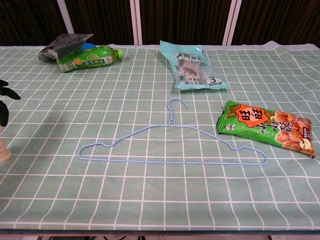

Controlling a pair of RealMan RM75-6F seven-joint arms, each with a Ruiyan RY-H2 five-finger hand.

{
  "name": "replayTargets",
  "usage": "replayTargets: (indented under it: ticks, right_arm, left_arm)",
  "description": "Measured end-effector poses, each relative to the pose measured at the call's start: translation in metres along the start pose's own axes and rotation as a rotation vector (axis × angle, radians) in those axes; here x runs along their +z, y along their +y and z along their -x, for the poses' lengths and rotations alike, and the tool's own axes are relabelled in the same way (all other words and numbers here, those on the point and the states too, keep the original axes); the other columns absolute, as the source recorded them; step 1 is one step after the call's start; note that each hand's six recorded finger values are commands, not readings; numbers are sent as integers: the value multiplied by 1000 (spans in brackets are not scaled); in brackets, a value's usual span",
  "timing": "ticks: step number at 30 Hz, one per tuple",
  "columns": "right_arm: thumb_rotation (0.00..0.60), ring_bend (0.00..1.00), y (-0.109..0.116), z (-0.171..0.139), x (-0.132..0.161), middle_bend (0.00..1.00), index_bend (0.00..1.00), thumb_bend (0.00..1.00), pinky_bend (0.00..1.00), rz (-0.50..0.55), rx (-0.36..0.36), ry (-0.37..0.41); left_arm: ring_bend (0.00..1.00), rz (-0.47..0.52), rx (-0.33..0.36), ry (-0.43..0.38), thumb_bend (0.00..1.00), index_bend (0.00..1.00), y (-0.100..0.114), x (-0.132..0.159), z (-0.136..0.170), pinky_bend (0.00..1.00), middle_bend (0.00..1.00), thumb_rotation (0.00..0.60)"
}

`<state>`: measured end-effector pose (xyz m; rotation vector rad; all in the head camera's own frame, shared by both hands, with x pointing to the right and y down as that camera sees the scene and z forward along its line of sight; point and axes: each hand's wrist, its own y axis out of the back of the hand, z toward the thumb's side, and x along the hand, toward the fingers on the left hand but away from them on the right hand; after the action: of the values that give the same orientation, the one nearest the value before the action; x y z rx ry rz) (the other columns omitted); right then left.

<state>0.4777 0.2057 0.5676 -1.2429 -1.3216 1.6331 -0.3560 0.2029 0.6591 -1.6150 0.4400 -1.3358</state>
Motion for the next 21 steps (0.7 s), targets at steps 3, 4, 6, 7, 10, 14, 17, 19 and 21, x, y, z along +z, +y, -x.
replayTargets:
  ticks: [3, 4, 6, 7, 10, 14, 17, 19, 21]
  right_arm:
    - [600, 55, 0, 0, 0, 32, 112, 205, 0, 1, -2, -3]
    - [600, 55, 0, 0, 0, 33, 112, 205, 0, 1, -1, -3]
    - [600, 55, 0, 0, 0, 32, 112, 205, 0, 1, 0, -1]
    - [600, 55, 0, 0, 0, 32, 112, 205, 0, 0, 0, 1]
    - [600, 55, -1, -1, 1, 33, 112, 205, 0, -1, 2, 2]
    - [600, 55, 0, 0, 0, 33, 112, 205, 0, 0, -1, 0]
    - [600, 55, 0, 0, 0, 32, 112, 205, 0, 0, -1, 0]
    - [600, 55, 0, 0, 0, 32, 112, 205, 0, -1, -2, 1]
    - [600, 55, 0, 0, 0, 32, 112, 205, 0, -1, -1, 0]
  left_arm:
    - [0, -5, -3, 4, 344, 485, -3, -2, 4, 60, 148, 600]
    - [0, -5, -3, 7, 344, 485, -3, -3, 5, 60, 147, 600]
    - [0, 0, -3, 13, 344, 485, -5, -4, 6, 60, 147, 600]
    - [0, 1, -4, 15, 344, 485, -6, -5, 6, 60, 147, 600]
    - [0, -3, -7, 21, 344, 485, -8, -8, 8, 60, 147, 600]
    - [0, -9, -16, 21, 344, 485, -12, -8, 8, 60, 147, 600]
    - [0, -16, -16, 21, 343, 485, -14, -8, 7, 60, 147, 600]
    - [0, -17, -17, 18, 343, 485, -15, -7, 7, 60, 148, 600]
    - [0, -21, -17, 13, 344, 485, -15, -6, 6, 60, 148, 600]
